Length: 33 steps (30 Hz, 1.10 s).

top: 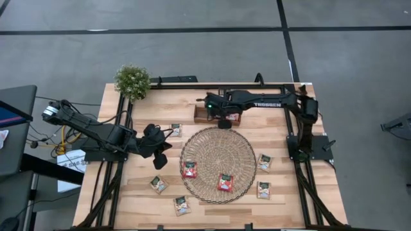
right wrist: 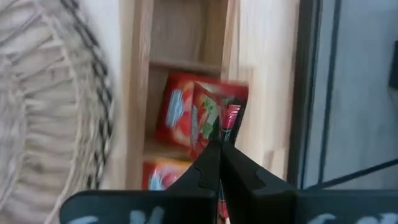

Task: Pick & Place Tea
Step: Put the red tea bag into the middle section of the wooden organizer

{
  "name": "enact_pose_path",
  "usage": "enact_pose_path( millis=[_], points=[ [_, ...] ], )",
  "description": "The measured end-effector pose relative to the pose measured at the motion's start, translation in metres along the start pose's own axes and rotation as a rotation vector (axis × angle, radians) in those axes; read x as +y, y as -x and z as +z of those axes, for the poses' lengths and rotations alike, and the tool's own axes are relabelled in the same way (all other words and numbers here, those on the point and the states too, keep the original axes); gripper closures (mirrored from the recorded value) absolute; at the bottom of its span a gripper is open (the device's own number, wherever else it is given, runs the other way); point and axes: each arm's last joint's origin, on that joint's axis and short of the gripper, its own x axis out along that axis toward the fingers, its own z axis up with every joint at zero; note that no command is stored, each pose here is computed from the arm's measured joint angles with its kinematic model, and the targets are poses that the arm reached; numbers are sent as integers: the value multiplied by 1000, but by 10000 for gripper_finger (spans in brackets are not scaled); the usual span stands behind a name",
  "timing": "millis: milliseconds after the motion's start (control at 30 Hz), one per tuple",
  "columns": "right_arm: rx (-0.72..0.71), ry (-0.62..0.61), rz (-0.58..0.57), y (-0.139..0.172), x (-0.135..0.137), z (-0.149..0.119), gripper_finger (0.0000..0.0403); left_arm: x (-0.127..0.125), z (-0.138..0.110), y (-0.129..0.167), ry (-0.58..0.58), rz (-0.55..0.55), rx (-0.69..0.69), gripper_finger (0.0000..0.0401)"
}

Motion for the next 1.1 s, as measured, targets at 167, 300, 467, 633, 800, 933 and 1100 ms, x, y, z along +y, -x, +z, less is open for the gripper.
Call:
enact_pose_path(
  millis=[167, 300, 467, 633, 800, 933, 1100],
  points=[
    [23, 57, 13, -15, 1, 6, 403, -2, -1, -4, 9, 11, 2, 401],
    [68, 107, 35, -27, 4, 9, 403, -5, -2, -10, 10, 16, 15, 401],
    [70, 105, 42, -28, 2, 10, 403, -10, -4, -21, 7, 19, 24, 401],
    [69, 105, 41, -26, 2, 9, 403, -13, -7, -30, -6, 32, 46, 401],
    [67, 171, 44, -26, 3, 10, 400, -14, -7, -31, -5, 33, 43, 401],
    [58, 207, 40, -25, 5, 11, 379, -13, -7, -31, -9, 34, 44, 401],
    [56, 207, 40, -25, 5, 12, 330, -13, -7, -31, -11, 34, 44, 401]
  ],
)
